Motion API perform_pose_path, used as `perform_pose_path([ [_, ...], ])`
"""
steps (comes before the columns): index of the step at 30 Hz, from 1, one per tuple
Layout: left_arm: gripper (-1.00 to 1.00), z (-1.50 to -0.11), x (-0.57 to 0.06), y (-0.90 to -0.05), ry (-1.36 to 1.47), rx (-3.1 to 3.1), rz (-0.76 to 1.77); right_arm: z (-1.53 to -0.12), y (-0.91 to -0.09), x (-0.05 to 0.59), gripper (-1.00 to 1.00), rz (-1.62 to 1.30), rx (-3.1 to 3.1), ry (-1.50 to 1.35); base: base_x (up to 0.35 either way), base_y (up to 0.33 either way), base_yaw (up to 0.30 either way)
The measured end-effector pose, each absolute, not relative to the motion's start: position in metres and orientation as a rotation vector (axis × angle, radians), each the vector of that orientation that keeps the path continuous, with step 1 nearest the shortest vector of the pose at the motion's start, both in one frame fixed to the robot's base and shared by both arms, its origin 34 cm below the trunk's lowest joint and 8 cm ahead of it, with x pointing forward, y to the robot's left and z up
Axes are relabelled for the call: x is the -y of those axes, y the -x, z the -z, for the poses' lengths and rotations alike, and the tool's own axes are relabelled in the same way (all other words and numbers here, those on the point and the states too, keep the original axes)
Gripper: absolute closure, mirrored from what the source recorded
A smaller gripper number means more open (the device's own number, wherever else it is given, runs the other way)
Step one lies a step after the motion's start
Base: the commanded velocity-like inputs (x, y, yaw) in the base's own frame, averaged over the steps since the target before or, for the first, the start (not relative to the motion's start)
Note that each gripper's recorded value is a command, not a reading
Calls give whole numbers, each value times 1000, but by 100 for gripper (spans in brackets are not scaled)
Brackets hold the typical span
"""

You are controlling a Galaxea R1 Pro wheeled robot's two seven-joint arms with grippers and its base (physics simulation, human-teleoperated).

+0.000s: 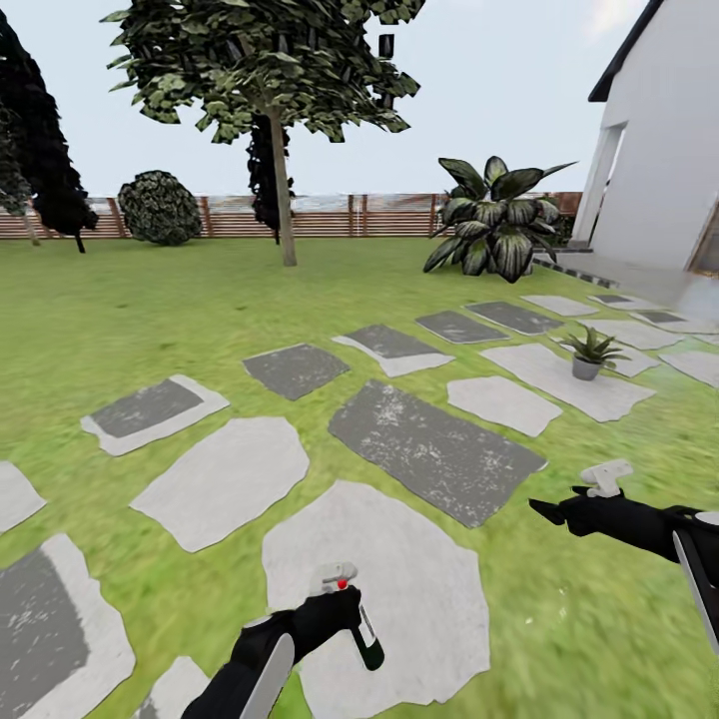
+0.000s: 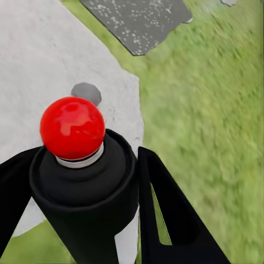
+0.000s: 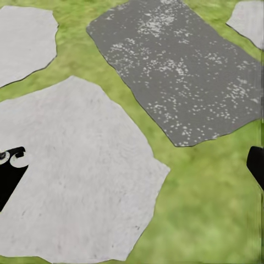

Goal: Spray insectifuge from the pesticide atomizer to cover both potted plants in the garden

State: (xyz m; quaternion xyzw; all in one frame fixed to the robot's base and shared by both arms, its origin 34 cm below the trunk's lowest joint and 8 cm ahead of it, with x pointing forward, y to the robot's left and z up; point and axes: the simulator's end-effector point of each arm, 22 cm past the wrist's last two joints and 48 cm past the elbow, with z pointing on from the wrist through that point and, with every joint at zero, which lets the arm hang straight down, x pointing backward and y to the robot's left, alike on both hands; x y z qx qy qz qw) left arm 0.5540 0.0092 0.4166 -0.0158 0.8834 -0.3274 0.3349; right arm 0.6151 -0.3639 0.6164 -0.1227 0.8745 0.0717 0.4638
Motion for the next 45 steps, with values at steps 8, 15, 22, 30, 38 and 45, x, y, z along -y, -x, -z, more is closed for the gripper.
perform_pose_path([
  [8, 100, -416, -9, -554, 41, -2306, 854, -616, -615, 364, -100, -176, -2149, 302, 331, -76, -177],
  [15, 100, -416, -9, -554, 41, -2306, 854, -616, -615, 364, -100, -176, -2149, 301, 331, -75, -173],
  [22, 100, -416, -9, -554, 42, -2306, 854, -616, -615, 364, -100, -176, -2149, 302, 332, -75, -91],
  [30, 100, -416, -9, -554, 42, -2306, 854, -616, -615, 364, -100, -178, -2149, 302, 332, -75, -5],
  [38, 100, -416, -9, -554, 42, -2306, 854, -617, -615, 363, -100, -181, -2148, 302, 332, -75, 0],
  [45, 100, -416, -9, -554, 41, -2306, 854, -617, -615, 363, -100, -182, -2147, 303, 332, -75, -88],
])
